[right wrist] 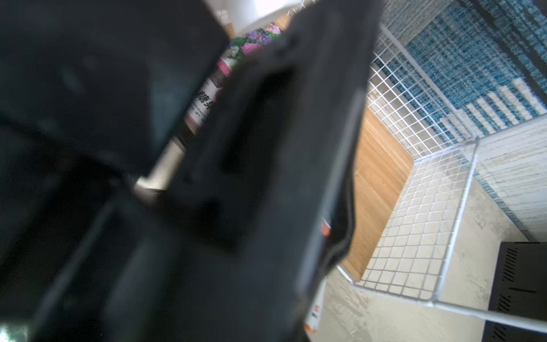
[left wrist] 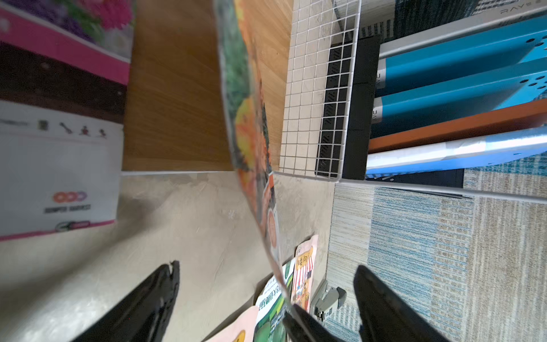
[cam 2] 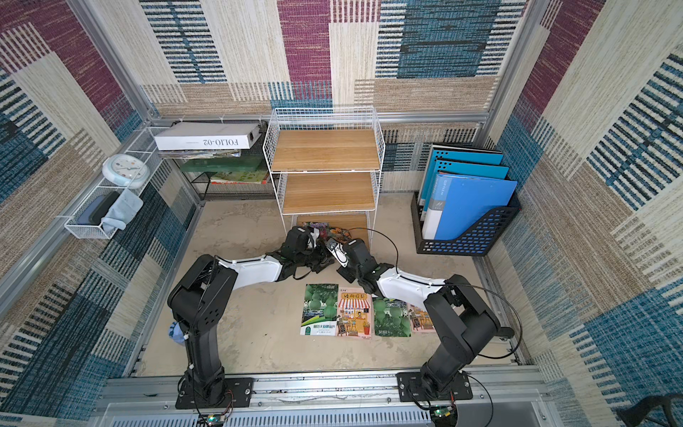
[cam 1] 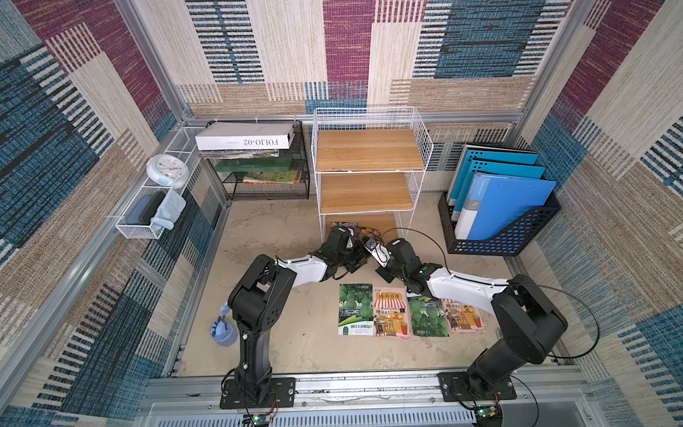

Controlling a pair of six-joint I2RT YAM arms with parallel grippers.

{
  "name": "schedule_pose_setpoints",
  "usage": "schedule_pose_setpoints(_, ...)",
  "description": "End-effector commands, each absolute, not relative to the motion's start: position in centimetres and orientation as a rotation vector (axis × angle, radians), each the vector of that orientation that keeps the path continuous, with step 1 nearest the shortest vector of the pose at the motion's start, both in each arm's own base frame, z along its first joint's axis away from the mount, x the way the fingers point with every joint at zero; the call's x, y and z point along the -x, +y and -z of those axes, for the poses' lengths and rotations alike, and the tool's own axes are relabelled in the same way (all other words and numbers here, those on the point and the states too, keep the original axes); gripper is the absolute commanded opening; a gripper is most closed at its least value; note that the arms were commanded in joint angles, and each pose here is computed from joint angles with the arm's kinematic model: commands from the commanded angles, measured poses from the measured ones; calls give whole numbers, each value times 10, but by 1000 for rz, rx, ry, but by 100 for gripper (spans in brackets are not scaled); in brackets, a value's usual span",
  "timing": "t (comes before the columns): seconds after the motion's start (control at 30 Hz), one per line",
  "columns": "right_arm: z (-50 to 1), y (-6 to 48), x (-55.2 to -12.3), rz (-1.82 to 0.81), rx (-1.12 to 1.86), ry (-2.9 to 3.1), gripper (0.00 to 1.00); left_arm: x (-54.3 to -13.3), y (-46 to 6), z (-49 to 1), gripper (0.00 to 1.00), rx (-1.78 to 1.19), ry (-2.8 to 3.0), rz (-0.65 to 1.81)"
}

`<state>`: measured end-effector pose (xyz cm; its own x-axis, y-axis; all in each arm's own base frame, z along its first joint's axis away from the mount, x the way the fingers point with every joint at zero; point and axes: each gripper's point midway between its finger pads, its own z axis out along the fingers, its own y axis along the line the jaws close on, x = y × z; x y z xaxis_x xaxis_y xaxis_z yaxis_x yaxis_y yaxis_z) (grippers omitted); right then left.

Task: Take the seed bag off the shelf
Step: Pick up the seed packet from the shelf.

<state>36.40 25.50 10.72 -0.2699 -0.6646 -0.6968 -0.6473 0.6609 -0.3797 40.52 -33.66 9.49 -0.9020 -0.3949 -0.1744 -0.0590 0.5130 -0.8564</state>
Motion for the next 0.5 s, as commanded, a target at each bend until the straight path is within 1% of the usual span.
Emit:
schedule_pose_setpoints(0.0, -116, 261, -363, -8, 1017, 1942, 0, -408, -334, -100, 95, 380, 2383, 1332)
schedule_pose_setpoints(0.2, -120, 261, -360, -26, 1012, 1934, 0, -412, -338, -102, 93, 384, 2370, 1358)
schedule_pose_setpoints(0.33, -121, 260, -358, -34, 1010, 1927, 0, -416, -341, -104, 88, 391, 2360, 1372)
schedule_pose_setpoints(0.43, -122, 261, -357, -37, 1010, 1926, 0, -418, -343, -103, 79, 391, 2358, 1375)
schedule_pose_setpoints(0.47, -122, 261, -357, -38, 1010, 1925, 0, -419, -343, -103, 74, 392, 2355, 1377)
